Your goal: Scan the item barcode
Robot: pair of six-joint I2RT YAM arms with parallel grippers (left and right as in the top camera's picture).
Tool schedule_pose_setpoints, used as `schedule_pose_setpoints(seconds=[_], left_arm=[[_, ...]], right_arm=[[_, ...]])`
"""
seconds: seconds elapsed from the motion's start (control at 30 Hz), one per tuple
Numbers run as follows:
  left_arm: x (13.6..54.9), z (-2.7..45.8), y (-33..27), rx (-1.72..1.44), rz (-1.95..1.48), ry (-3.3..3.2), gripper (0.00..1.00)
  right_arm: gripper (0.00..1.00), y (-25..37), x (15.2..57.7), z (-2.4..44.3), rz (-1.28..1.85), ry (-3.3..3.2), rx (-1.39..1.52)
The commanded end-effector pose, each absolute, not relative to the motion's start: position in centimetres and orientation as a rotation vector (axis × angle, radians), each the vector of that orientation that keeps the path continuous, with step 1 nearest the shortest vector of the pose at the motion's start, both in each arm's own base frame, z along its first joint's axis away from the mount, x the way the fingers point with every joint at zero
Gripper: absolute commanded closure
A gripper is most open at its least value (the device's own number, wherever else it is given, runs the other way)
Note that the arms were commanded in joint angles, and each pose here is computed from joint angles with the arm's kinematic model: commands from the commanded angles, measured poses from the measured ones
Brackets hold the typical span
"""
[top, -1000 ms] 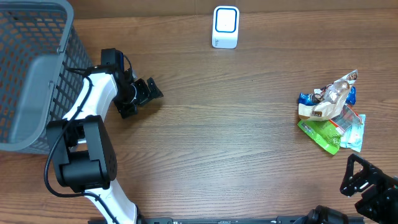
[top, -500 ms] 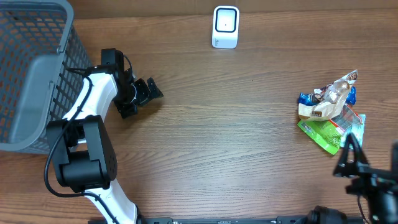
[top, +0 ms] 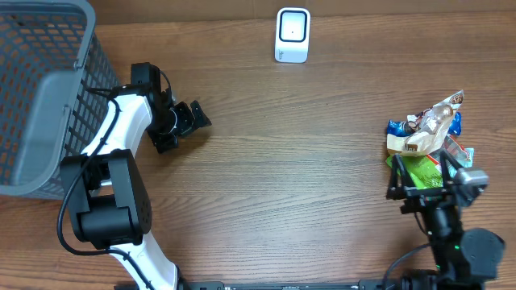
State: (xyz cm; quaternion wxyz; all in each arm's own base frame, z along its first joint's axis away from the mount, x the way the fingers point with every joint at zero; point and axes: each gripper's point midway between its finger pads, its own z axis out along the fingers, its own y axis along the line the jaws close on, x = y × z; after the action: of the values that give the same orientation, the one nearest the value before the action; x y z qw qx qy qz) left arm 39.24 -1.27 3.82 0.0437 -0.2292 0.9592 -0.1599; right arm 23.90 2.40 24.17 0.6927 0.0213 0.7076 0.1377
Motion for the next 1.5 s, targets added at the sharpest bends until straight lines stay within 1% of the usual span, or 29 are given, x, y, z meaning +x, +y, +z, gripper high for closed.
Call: schedule_pose_setpoints(seconds=[0.0,0.23,0.43,0.6,1.47], left_arm=[[39.7,4.2,-1.3,-0.689,-0.486,2.921,0.00],[39.7,4.2,-1.3,-0.689,-0.486,2.921,0.00],[39.7,4.2,-1.3,-0.689,-0.486,2.921,0.00],[39.7,4.2,-1.3,-0.688,-0.486,2.921,0.01],[39.7,4.2,-1.3,-0.688,-0.487,2.921,0.00]], right_arm=[[0.00,1.8,24.5,22.0,0.257,1.586,0.087],[0.00,1.4,24.8,18.4,0.215,1.624,0.128],[0.00,1.6,24.7,16.3,0.222,1.628,0.123],[0.00,1.7,24.6,17.0,0.229,1.594,0.115],[0.00,1.7,24.6,17.0,0.231,1.594,0.113]])
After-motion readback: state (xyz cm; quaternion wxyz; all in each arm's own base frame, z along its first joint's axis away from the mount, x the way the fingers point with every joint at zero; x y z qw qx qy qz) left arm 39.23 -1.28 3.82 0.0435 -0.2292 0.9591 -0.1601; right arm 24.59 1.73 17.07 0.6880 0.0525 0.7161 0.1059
